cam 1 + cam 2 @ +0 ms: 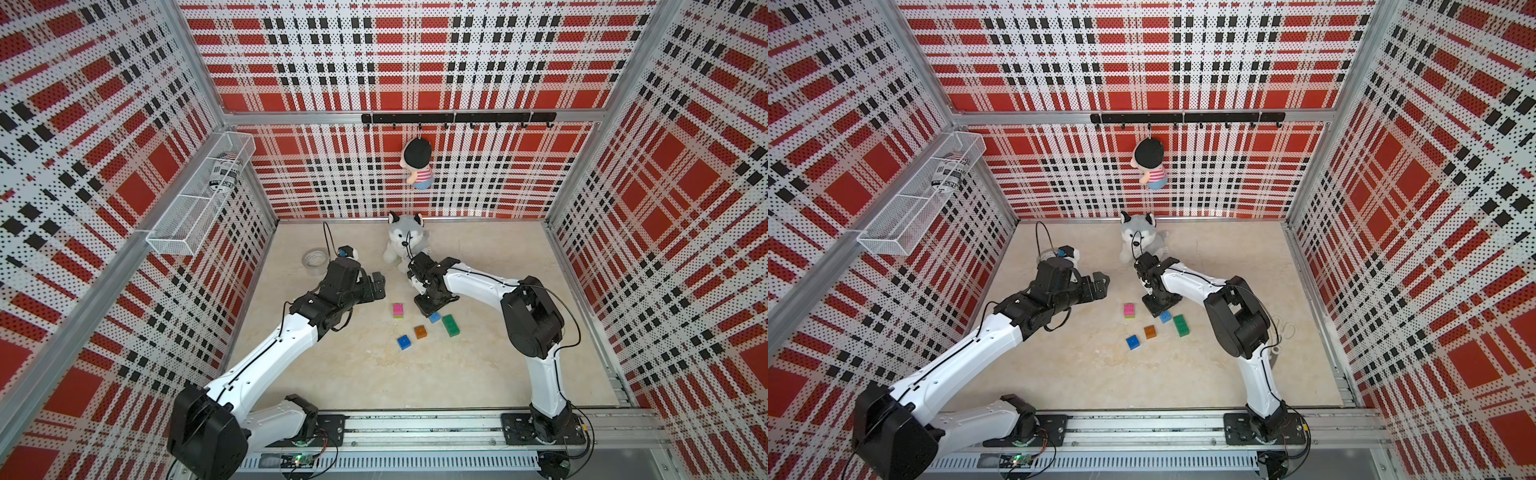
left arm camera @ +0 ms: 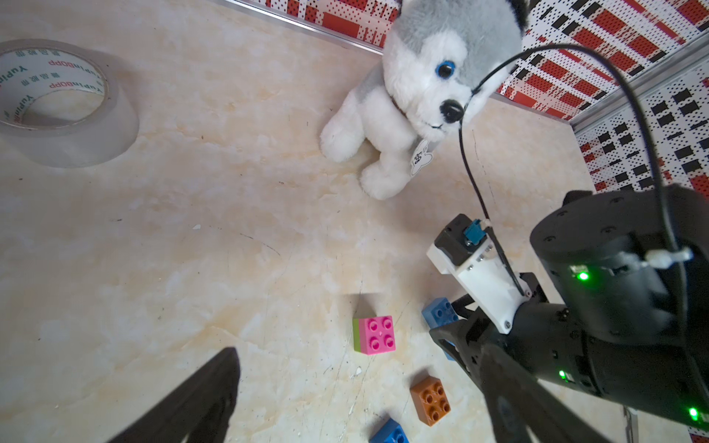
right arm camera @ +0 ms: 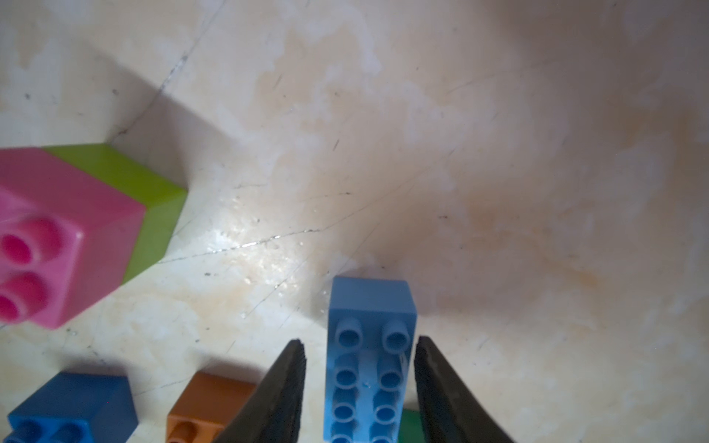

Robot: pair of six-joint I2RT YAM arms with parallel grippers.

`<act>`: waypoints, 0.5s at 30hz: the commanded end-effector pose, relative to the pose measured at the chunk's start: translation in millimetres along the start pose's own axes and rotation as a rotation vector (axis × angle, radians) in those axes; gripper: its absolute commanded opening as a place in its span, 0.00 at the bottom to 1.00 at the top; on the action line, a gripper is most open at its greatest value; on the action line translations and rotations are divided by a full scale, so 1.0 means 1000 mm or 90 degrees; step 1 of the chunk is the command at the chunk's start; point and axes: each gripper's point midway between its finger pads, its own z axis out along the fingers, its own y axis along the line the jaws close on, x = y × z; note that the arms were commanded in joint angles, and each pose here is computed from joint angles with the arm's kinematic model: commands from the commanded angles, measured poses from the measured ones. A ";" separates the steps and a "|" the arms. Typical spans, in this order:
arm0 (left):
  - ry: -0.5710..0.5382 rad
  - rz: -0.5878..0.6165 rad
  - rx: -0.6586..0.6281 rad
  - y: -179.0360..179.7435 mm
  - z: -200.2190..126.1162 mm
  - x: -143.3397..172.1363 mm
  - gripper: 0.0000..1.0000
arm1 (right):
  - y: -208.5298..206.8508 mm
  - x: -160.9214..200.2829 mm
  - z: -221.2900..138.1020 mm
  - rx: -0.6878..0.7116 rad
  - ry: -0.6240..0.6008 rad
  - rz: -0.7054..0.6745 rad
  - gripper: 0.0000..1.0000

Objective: Assemble the letter p with lego
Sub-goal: Pick up the lego brick from the center of the board.

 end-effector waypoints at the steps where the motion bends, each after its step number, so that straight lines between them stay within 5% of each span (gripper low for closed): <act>1: -0.011 0.010 0.001 -0.002 0.001 -0.003 0.98 | 0.003 0.003 0.010 0.007 0.008 0.000 0.48; 15: -0.009 0.014 -0.002 -0.001 0.002 -0.001 0.98 | 0.003 0.006 0.018 0.015 0.021 -0.005 0.45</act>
